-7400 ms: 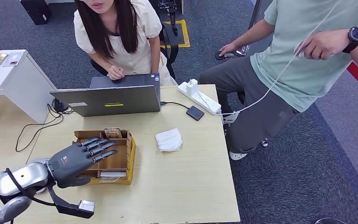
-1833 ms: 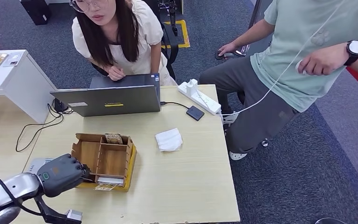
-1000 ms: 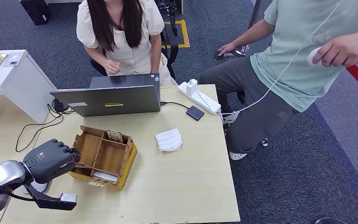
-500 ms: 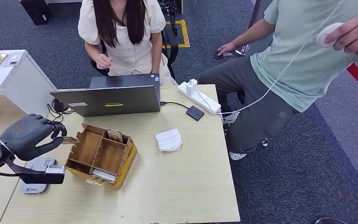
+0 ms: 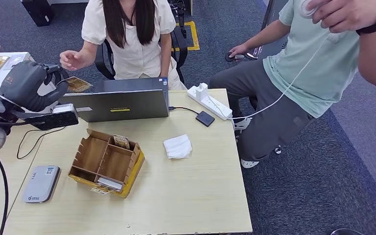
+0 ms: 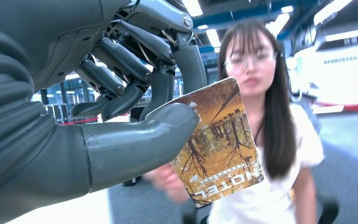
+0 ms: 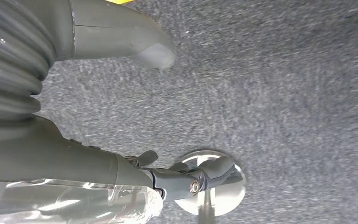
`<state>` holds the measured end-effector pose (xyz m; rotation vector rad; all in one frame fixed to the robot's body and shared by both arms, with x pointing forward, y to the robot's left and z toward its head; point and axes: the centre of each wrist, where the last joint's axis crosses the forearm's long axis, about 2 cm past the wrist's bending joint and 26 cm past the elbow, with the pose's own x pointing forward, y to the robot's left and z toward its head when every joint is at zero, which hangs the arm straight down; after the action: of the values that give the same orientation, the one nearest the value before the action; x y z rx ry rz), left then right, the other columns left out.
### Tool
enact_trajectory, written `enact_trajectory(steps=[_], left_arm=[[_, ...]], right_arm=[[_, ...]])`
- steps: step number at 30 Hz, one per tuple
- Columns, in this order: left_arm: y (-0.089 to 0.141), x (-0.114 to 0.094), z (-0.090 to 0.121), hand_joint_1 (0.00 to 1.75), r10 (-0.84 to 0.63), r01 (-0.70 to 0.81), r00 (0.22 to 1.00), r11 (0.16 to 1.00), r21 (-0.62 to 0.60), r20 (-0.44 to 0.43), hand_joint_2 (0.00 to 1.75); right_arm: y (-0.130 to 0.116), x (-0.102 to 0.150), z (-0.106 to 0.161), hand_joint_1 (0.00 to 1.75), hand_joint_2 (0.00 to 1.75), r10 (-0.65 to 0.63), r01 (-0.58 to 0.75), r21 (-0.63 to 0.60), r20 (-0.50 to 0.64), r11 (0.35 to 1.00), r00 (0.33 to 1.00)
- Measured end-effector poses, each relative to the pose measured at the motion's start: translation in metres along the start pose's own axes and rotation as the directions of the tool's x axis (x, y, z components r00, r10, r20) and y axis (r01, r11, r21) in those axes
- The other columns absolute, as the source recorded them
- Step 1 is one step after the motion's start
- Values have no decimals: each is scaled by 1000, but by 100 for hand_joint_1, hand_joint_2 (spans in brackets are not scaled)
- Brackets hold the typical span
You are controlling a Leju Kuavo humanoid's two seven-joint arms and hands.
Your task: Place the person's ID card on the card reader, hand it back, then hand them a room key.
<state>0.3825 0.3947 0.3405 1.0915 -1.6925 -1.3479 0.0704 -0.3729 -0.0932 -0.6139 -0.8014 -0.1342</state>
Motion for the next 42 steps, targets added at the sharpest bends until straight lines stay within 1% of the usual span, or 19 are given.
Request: enact_trajectory(steps=[4,6,7,10,12,19,32,33,36,37,42], left_arm=[[0,2,-3,175,5,-5,1000,1000,7,1,175],[0,7,-10,175,15,-15,1000,1000,22,3,175],[-1,13,-19,175,25,-25,1000,999,38,3,175],[0,42,-55,175,73,-73,997,991,113,6,175],[0,52,-65,175,90,-91,996,987,135,8,175],[-9,60,-76,175,88,-84,996,984,159,-19,175],[-20,65,-81,175,65,-53,996,983,178,-65,175],[-20,65,-81,155,57,-43,996,982,184,-72,175],[-23,65,-81,24,42,-25,995,981,193,-86,175],[-24,65,-81,0,40,-22,995,981,195,-89,175],[-30,65,-80,0,23,-1,994,978,206,-105,175]], right_arm=[[0,1,0,0,175,0,0,2,1,1000,1000],[1,1,-1,0,175,3,-3,4,2,1000,1000],[2,3,-2,0,175,5,-5,5,6,1000,1000],[5,10,-6,0,175,11,-12,14,16,1000,1000],[6,11,-7,0,175,16,-16,20,19,1000,1000],[6,12,-8,0,175,30,-30,32,19,999,999],[9,13,-8,0,175,37,-38,49,19,998,999],[9,13,-8,0,175,37,-38,50,19,998,999],[10,13,-8,0,175,40,-41,54,18,998,999],[10,13,-8,0,175,41,-42,55,18,998,999],[10,13,-7,0,175,47,-48,61,14,997,999]])
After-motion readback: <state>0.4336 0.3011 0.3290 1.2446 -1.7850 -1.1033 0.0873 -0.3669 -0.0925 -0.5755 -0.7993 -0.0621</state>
